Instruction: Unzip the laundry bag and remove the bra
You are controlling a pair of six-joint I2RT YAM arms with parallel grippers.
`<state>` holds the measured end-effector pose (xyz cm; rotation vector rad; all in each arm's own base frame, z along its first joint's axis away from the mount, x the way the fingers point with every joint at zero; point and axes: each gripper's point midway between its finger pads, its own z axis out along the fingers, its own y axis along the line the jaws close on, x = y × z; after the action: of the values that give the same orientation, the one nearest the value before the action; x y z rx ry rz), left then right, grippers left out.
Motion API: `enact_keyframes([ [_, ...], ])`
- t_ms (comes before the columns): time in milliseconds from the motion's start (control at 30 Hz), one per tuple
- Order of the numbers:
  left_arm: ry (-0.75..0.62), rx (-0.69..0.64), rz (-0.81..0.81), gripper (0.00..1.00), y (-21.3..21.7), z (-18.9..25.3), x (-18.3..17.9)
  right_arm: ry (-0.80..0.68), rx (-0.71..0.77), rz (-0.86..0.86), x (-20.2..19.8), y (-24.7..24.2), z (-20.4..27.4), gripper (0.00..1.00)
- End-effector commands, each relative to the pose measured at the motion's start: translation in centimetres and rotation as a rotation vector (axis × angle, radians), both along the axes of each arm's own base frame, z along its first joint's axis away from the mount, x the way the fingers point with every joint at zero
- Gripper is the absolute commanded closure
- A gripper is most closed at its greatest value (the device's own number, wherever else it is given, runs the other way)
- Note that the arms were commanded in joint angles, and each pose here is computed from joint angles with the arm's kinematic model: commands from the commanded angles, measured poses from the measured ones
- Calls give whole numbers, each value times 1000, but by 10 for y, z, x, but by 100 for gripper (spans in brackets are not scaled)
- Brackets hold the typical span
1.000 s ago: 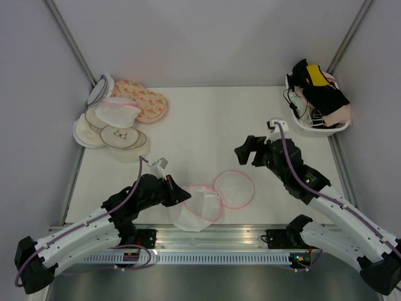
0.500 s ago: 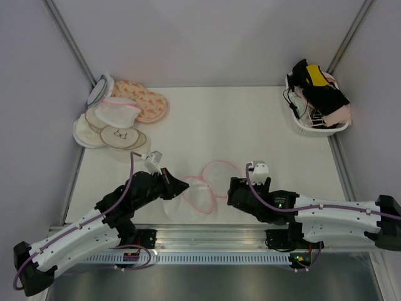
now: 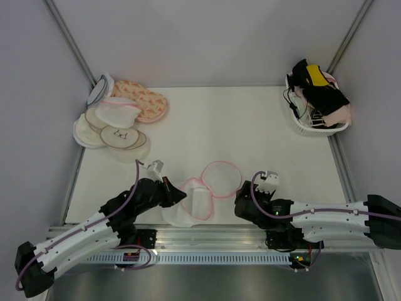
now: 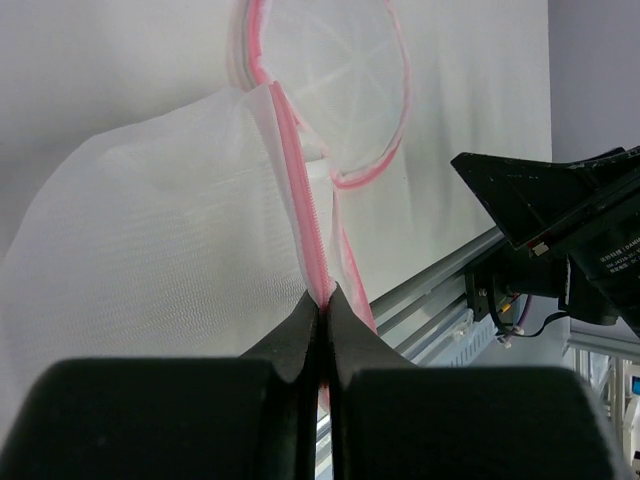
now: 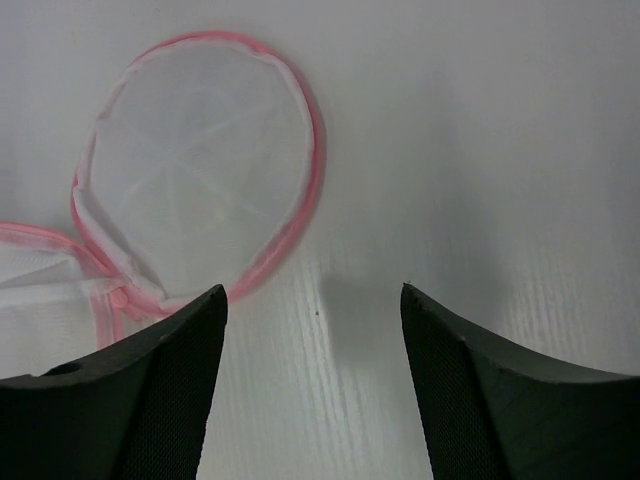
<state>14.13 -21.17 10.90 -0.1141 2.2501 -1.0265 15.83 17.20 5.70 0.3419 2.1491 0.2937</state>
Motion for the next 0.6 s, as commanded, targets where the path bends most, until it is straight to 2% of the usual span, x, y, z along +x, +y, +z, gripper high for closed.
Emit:
enact_keyframes([
  [0,0,-54,10,98,-6,7,3,-80,186,-12,14,28,17,26],
  [333,-4,-77,0,98,-7,10,0,12,252,-67,22,27,-25,31],
  [467,-6,-87,-2,98,-6,11,-1,8,336,-109,29,27,-34,31],
  [567,-4,-89,-4,98,-6,11,-2,11,401,-122,31,28,-41,37],
])
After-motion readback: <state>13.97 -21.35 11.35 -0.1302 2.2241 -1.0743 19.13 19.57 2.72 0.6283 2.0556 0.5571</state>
